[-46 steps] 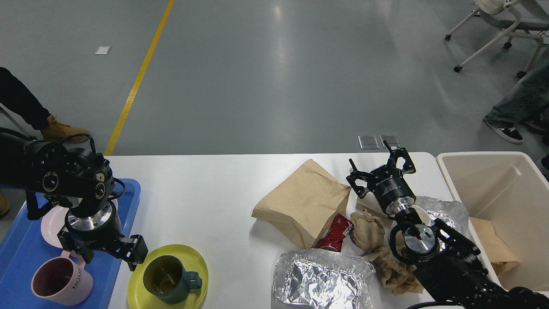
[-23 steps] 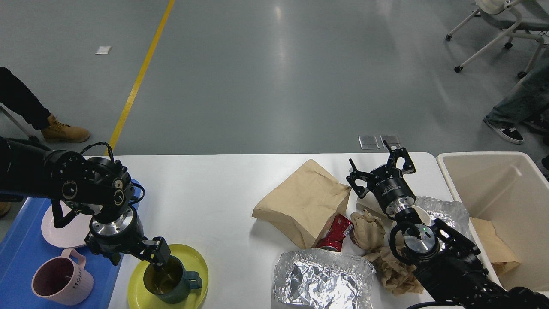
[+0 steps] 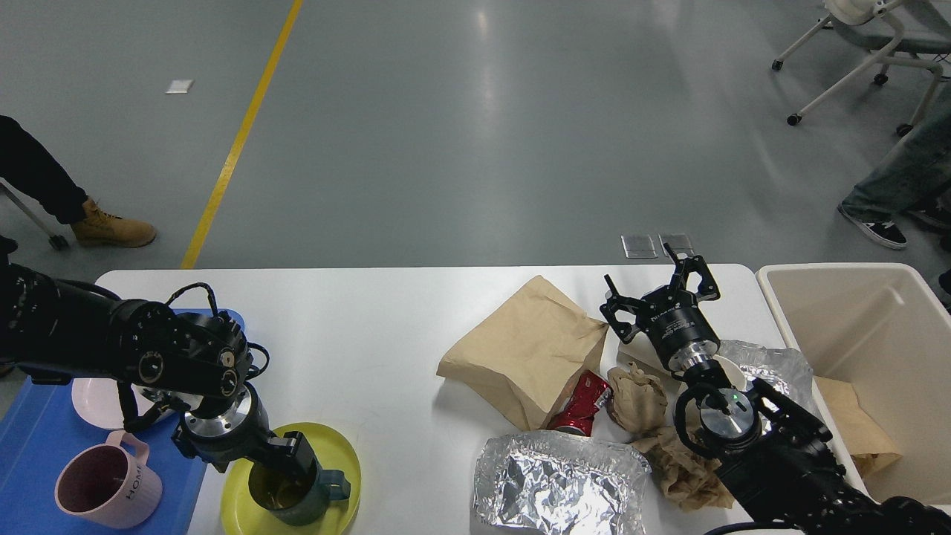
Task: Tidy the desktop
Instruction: 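Lower the left gripper and grasp the teal mug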
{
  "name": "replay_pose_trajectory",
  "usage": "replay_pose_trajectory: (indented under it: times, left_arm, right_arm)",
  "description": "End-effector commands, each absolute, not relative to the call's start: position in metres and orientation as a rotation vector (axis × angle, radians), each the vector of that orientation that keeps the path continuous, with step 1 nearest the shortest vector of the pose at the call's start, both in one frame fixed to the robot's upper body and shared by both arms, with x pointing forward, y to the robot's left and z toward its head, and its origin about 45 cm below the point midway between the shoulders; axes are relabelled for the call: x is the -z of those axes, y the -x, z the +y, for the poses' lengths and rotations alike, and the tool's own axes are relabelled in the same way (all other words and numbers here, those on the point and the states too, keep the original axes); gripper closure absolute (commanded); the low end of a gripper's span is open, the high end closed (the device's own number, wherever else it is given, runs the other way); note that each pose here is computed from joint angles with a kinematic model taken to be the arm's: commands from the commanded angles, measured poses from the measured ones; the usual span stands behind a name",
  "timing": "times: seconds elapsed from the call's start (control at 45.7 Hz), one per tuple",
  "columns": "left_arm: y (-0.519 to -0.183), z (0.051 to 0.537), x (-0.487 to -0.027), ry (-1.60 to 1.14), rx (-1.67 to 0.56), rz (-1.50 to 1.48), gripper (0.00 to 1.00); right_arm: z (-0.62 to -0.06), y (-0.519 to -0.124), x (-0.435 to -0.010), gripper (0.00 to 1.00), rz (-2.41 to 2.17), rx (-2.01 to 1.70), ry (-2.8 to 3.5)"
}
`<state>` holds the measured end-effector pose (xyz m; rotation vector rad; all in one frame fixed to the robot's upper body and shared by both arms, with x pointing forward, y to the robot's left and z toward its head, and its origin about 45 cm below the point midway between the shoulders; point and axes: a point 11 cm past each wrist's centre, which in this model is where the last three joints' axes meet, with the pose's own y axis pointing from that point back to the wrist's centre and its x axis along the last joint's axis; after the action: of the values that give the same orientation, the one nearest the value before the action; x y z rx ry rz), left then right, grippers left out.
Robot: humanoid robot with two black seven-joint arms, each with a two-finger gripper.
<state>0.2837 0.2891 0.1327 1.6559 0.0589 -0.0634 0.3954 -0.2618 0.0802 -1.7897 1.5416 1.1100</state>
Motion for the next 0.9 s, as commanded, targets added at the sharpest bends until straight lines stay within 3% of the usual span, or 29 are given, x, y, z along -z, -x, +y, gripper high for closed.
replay_pose_trajectory:
  times: [0.0,0.241,0.482,0.635,0.7,0.876]
  left_arm:
    - [-0.281,0.290,-0.127,-1.648,0.046,0.065,0.05]
    - [-0.275,0.289,-0.119,-1.630,0.029,0.077,0.07]
    - [-0.272,0.290,-0.116,-1.630,0.033,0.086,0.16]
    - [-0.270,0.292,-0.116,-1.637,0.045,0.097,0.37]
    - [-0.270,0.293,-0.117,-1.642,0.048,0.102,0.57]
    - [-0.265,0.300,-0.117,-1.702,0.079,0.131,0.88]
  right_arm:
    - [-0.262,-0.395,-0.080,0.00,1.541,-1.110,1.790]
    - [-0.262,-0.395,-0.080,0.00,1.541,-1.110,1.790]
    - [-0.262,-0.395,-0.080,0.00,1.542,-1.110,1.790]
    - [-0.262,-0.395,-0.080,0.00,1.541,-1.110,1.790]
    - [-0.262,-0.395,-0.080,0.00,1.541,-1.110,1.790]
    - [-0.262,-0.395,-0.080,0.00,1.543,-1.111,1.789]
